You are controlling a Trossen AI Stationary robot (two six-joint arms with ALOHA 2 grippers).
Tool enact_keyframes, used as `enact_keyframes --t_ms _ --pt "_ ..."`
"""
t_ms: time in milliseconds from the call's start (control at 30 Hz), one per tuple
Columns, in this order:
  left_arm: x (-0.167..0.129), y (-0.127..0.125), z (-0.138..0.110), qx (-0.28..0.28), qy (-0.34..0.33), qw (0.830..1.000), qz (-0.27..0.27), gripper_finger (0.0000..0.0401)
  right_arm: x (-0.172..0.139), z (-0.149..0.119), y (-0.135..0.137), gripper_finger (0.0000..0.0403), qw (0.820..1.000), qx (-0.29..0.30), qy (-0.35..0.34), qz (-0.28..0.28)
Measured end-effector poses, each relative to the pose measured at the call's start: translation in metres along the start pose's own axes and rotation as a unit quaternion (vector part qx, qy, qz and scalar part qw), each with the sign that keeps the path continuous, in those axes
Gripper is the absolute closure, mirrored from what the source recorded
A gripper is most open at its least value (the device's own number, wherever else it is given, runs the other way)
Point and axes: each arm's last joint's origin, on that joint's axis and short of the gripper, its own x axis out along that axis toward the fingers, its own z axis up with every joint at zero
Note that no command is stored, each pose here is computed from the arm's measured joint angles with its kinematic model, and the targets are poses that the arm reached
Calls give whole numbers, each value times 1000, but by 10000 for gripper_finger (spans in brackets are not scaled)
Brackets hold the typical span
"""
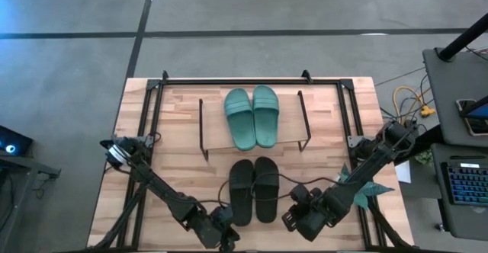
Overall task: Pick and place slides into the shelf
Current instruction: Move the left black slipper from the center of the table under the shelf, then move the right black slipper from the center of the table under the shelf
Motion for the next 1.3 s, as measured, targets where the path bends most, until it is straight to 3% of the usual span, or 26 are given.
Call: enact_keyframes --t_ms 367,667,900,1133,1300 --pt "18 22 14 27 -27 998 44 380 0 0 0 335 1000 -1 -12 2" --pt "23 56 65 84 -58 986 131 380 0 2 0 335 1000 3 -28 2" --pt "18 78 85 73 -32 976 202 380 1 2 -1 335 1000 2 -28 0" --pt "9 83 93 39 -48 974 219 380 2 1 -1 335 1000 6 -22 3" --pt "-10 54 84 42 -42 984 167 380 -1 -9 9 335 998 13 13 56"
